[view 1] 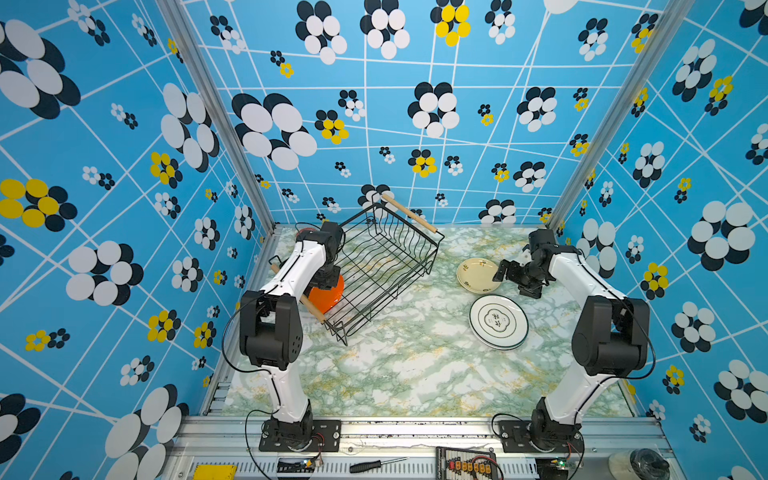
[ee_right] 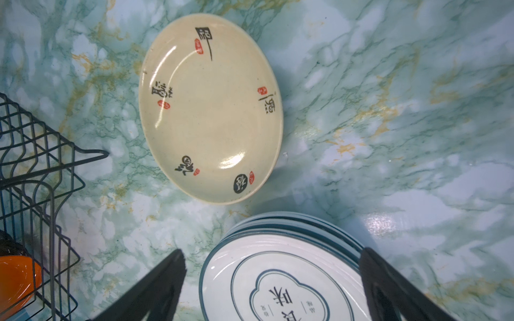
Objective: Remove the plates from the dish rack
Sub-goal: 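Lower the left gripper into the rack and grip the orange plate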
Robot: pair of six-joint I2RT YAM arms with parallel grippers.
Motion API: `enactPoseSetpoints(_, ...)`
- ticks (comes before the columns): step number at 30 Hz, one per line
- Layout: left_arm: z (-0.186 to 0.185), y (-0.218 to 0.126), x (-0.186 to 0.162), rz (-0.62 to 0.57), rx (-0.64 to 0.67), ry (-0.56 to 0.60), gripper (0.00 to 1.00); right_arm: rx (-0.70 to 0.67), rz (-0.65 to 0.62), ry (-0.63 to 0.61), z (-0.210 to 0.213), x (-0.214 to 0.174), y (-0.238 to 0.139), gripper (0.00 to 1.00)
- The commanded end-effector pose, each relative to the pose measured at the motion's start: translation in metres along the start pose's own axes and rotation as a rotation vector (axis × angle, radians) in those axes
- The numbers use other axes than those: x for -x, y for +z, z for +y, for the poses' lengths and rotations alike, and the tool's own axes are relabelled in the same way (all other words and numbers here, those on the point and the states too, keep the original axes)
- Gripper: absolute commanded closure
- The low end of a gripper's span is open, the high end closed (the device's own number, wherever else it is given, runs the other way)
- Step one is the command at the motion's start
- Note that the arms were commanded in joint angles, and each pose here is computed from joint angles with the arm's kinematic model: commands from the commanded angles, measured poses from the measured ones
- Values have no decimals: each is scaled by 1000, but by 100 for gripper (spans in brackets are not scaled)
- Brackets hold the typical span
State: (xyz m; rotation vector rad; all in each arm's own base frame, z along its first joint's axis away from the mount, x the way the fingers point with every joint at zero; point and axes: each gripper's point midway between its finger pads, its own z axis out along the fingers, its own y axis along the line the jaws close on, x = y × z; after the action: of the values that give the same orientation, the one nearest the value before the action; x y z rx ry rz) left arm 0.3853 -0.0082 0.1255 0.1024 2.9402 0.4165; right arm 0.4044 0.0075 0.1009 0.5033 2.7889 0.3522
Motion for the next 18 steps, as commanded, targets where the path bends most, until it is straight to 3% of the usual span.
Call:
enactPoseSetpoints(1, 0, 4, -14, 65, 4, 4, 69, 25, -14, -13, 1, -1, -8, 1)
enactPoseSetpoints(18, -3, -3, -24, 82, 16, 56, 87, 48, -20, -3, 2, -2, -10, 1)
